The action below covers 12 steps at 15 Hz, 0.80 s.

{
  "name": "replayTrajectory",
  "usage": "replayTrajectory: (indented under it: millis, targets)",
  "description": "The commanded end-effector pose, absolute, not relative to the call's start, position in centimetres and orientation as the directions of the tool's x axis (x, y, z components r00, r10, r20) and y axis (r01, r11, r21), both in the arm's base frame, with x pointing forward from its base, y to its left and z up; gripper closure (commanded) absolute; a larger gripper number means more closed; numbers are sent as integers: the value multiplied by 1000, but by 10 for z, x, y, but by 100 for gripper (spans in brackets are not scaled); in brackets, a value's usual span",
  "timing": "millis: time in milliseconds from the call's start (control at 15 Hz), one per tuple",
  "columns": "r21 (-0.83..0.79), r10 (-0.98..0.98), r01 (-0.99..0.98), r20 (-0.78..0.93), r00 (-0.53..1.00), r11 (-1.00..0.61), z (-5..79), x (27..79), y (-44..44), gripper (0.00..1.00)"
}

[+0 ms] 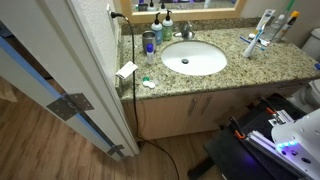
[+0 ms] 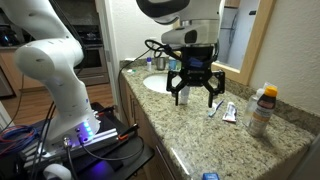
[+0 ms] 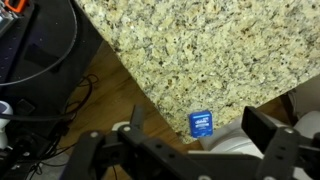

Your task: Move the blue object closer to the sink

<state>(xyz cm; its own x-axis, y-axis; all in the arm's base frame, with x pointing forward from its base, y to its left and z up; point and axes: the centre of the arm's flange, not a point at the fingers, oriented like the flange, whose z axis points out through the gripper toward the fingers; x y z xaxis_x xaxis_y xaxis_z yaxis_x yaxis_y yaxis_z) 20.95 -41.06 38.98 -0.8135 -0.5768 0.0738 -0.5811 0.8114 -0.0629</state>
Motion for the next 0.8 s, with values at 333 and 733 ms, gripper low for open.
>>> replayTrajectory:
  millis: [333,733]
  targets:
    - [-31,-599,-607,130,-790,794,336,232,-445,0]
    - [-60,-526,-540,157,-836,840,303,229,-471,0]
